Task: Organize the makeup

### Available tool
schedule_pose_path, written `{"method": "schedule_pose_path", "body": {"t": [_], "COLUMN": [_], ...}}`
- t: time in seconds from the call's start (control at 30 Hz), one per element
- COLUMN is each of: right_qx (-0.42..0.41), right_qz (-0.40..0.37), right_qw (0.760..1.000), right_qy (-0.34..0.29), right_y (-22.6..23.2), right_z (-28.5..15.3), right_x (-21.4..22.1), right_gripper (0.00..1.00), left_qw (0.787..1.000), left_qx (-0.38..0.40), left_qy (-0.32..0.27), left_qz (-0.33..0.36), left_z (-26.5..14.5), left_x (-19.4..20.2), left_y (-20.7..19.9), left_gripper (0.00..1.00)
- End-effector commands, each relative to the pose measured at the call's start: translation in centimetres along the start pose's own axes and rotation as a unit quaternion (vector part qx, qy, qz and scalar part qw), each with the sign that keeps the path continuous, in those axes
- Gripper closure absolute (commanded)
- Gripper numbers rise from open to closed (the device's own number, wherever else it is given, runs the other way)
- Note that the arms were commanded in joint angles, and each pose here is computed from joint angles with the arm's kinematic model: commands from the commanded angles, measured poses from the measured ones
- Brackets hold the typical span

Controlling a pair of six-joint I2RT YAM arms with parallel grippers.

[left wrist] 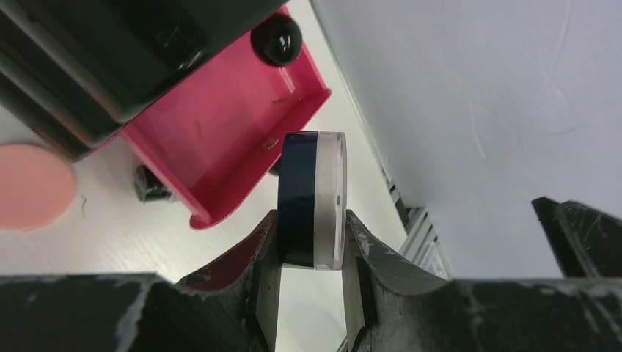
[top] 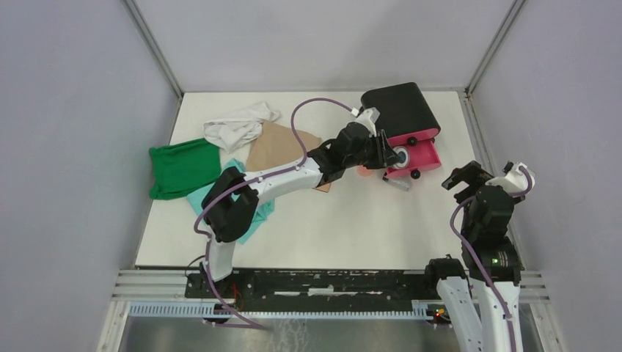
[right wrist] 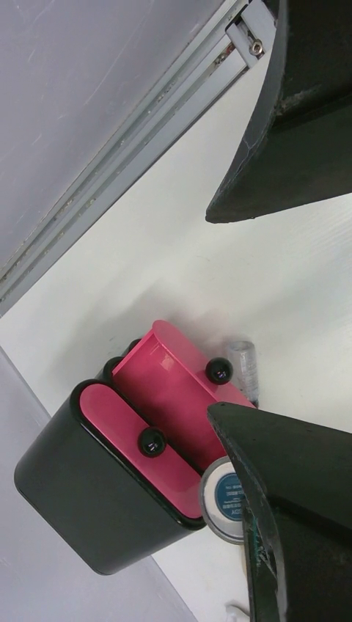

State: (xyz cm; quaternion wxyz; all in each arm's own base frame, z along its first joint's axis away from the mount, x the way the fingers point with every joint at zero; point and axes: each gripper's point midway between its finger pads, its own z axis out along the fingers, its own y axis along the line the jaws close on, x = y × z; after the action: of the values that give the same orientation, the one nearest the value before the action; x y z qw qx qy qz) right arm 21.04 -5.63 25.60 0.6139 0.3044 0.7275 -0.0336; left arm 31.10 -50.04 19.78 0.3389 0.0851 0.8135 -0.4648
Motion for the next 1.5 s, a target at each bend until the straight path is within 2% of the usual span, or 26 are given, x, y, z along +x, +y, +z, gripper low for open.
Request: {"method": "schedule_pose_path", "body": {"t": [0.0,0.73,0.8,0.93,1.07,1.17,1.3,1.47], "right_qx": [0.001,-0.021,-0.022,-0.025,-0.026,-0.025,-0.023,-0.023], "right_qz": [0.002,0.008,0.01,0.012,0.013,0.012,0.011,0.01], "right_qw": [1.0,1.0,1.0,1.0,1.0,1.0,1.0,1.0], "right_qy": [-0.024,-0.003,-0.001,0.0,-0.001,-0.001,0.001,0.01], "right_y": [0.2,1.0,1.0,1.1,1.2,1.1,1.1,1.2], "right_z": [-0.5,-0.5,-0.5,-0.5,-0.6,-0.7,-0.6,-0.1], "right_x": [-2.1,-1.0,-0.9,-0.9,-1.0,-1.1,-0.9,-0.2], "right_gripper": [0.0,0.0,0.0,0.0,0.0,0.0,0.0,0.0], "left_qw": [0.997,0.995,0.995,0.995,0.995,0.995,0.995,0.996], "left_qx": [0.025,-0.005,-0.008,-0.012,-0.009,-0.006,0.001,0.026], "left_qy": [-0.05,-0.052,-0.049,-0.04,-0.038,-0.035,-0.036,-0.041], "left_qz": [-0.047,-0.086,-0.088,-0.09,-0.095,-0.096,-0.094,-0.073], "left_z": [1.6,5.7,5.8,6.1,6.1,5.9,5.0,2.6], "left_x": [-2.7,-1.1,-1.0,-0.6,-0.5,-0.4,-0.8,-1.5], "left_y": [-2.1,0.8,0.9,1.3,1.1,0.9,0.1,-2.7], "left_gripper": [0.87,0.82,0.78,0.51,0.38,0.36,0.36,0.37]}}
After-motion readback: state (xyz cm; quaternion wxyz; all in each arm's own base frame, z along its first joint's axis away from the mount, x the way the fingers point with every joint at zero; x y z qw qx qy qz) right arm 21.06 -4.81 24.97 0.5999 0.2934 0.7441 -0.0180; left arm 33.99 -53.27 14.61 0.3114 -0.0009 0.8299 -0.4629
